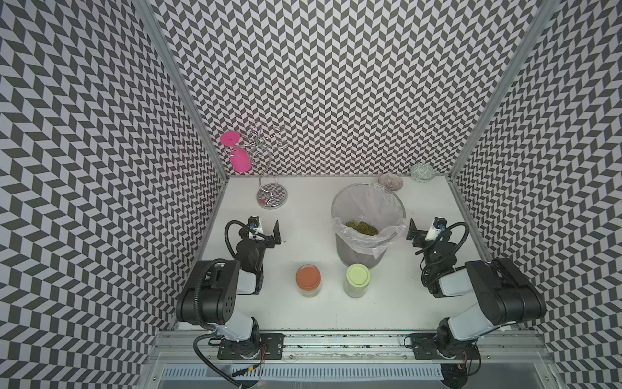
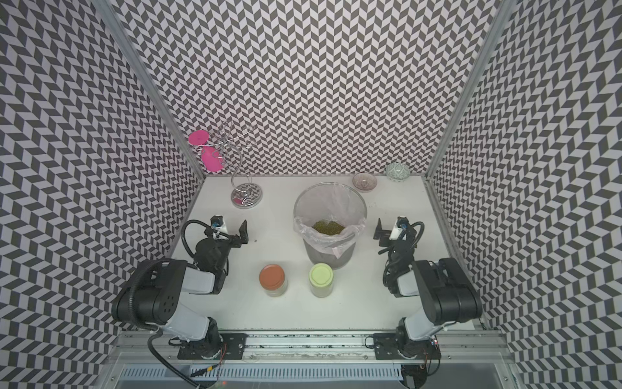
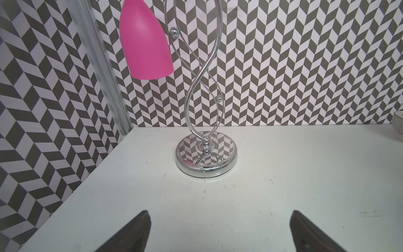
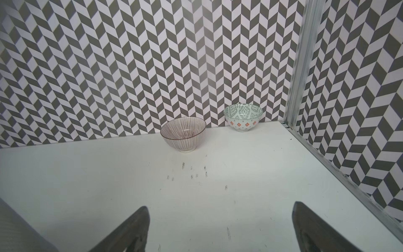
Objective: Empty moldy mung beans from jars
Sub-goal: Move the trash bin to the center of the board.
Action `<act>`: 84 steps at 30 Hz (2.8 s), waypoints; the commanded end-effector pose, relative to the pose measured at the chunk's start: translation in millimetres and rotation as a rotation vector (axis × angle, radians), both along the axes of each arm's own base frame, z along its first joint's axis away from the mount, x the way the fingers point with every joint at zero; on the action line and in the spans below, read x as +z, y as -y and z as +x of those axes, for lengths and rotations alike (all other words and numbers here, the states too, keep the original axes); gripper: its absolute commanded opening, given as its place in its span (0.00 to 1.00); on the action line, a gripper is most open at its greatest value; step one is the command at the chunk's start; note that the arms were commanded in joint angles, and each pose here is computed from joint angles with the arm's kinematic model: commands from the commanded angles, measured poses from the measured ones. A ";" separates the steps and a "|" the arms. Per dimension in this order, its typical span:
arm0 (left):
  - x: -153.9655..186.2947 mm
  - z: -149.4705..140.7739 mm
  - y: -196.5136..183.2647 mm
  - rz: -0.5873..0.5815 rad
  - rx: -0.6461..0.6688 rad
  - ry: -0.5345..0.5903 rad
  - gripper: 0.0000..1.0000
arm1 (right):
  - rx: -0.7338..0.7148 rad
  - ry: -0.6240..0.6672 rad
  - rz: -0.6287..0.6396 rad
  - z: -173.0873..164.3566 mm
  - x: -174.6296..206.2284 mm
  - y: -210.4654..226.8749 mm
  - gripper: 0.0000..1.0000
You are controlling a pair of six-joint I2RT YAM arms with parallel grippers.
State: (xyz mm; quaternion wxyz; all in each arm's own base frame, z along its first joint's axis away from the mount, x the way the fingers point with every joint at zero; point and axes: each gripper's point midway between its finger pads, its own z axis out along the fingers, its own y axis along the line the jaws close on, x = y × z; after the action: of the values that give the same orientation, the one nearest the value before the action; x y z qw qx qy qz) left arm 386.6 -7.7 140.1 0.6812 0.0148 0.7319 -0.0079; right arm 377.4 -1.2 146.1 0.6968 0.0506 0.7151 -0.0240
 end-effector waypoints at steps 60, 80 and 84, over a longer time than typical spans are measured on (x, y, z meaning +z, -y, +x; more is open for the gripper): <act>139.6 -61.4 197.1 -0.244 -0.478 -0.355 0.94 | 0.446 -0.510 0.394 -61.4 20.4 -124.4 0.89; 178.3 -100.1 213.1 -0.271 -0.590 -0.292 0.95 | 0.801 -0.527 0.537 -44.4 6.1 -255.4 0.88; 180.4 -102.0 215.3 -0.245 -0.605 -0.279 0.95 | 0.855 -0.528 0.536 -19.2 8.6 -281.7 0.88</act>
State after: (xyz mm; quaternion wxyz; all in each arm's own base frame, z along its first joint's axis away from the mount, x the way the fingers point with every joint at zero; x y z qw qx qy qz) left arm 291.7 -217.8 297.4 0.5240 0.1289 0.7920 -0.2855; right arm 325.7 252.9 99.1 0.3346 -0.0580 0.8621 0.3762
